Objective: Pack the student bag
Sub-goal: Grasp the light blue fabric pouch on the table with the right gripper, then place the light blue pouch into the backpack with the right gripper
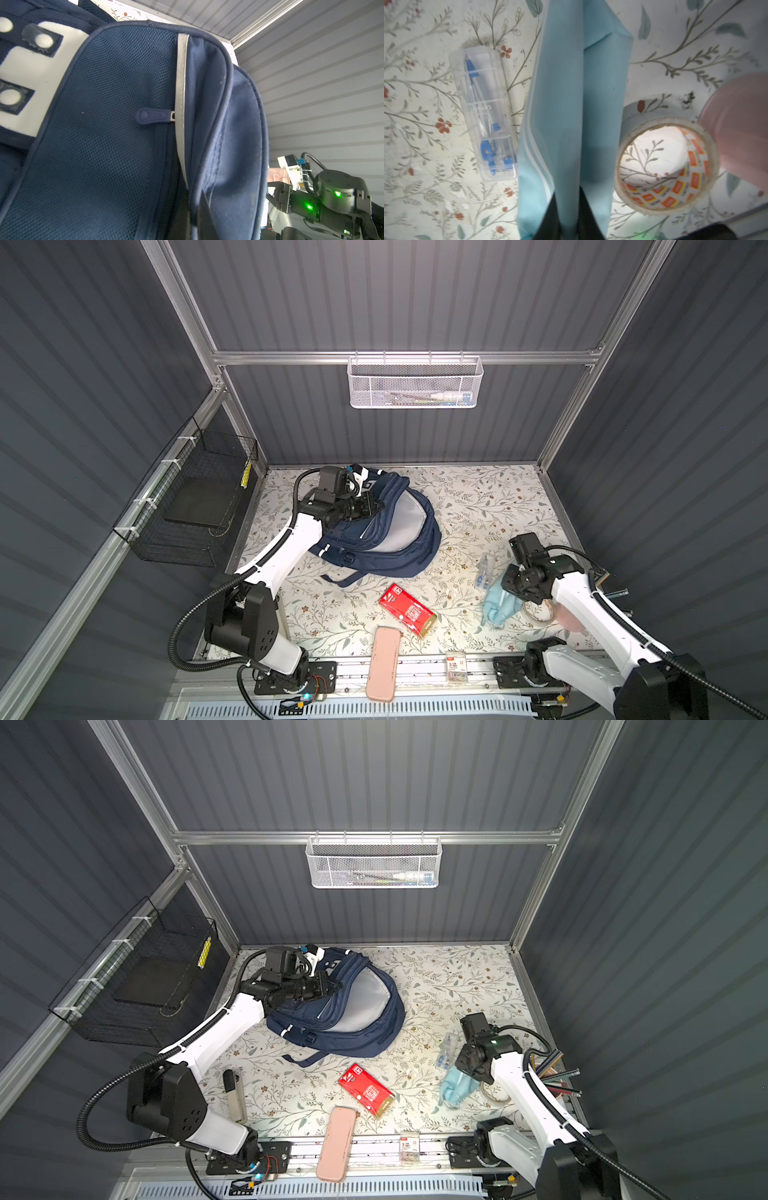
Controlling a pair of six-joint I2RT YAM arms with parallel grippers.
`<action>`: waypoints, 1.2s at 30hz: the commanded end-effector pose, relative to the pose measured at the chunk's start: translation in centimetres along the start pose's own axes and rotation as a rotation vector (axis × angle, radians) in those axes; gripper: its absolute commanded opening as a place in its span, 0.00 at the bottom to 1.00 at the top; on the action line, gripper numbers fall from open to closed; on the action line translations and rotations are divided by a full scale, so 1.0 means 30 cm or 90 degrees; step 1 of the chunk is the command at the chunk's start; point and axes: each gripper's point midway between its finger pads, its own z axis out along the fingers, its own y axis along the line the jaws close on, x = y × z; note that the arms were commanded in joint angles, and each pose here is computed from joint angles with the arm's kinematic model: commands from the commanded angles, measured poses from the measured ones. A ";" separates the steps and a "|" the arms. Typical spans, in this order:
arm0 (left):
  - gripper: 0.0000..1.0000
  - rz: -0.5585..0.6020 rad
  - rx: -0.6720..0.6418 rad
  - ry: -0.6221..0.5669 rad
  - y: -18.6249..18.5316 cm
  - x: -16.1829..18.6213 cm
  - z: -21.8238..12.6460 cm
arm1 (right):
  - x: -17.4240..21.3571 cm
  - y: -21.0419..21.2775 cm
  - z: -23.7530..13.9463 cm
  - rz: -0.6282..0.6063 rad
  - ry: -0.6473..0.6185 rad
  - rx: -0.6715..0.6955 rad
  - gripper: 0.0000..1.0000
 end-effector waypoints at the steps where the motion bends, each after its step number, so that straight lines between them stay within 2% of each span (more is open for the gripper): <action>1: 0.00 0.021 0.050 -0.007 -0.099 -0.016 -0.059 | -0.025 0.005 -0.051 -0.001 -0.030 -0.019 0.00; 6: 0.00 0.021 0.066 -0.006 -0.124 -0.030 -0.063 | -0.082 0.064 -0.212 -0.005 -0.110 -0.081 0.00; 9: 0.00 0.028 0.077 -0.007 -0.150 -0.043 -0.078 | -0.130 0.155 -0.337 -0.018 -0.165 -0.165 0.00; 15: 0.00 0.040 0.099 -0.011 -0.194 -0.084 -0.094 | -0.198 0.603 -0.555 -0.103 -0.219 -0.475 0.00; 17: 0.00 0.065 0.094 -0.029 -0.236 -0.141 -0.128 | -0.216 0.754 -0.606 -0.128 -0.226 -0.564 0.00; 23: 0.00 0.098 0.060 -0.041 -0.259 -0.201 -0.168 | -0.232 1.110 -0.592 -0.168 -0.183 -0.688 0.00; 27: 0.00 0.100 0.059 -0.043 -0.259 -0.216 -0.163 | -0.189 1.318 -0.517 -0.208 -0.149 -0.706 0.00; 32: 0.00 0.107 0.059 -0.060 -0.274 -0.249 -0.173 | -0.165 1.495 -0.356 -0.163 -0.121 -0.705 0.00; 36: 0.00 0.108 0.069 -0.082 -0.311 -0.294 -0.195 | -0.097 1.598 -0.231 -0.134 -0.085 -0.703 0.00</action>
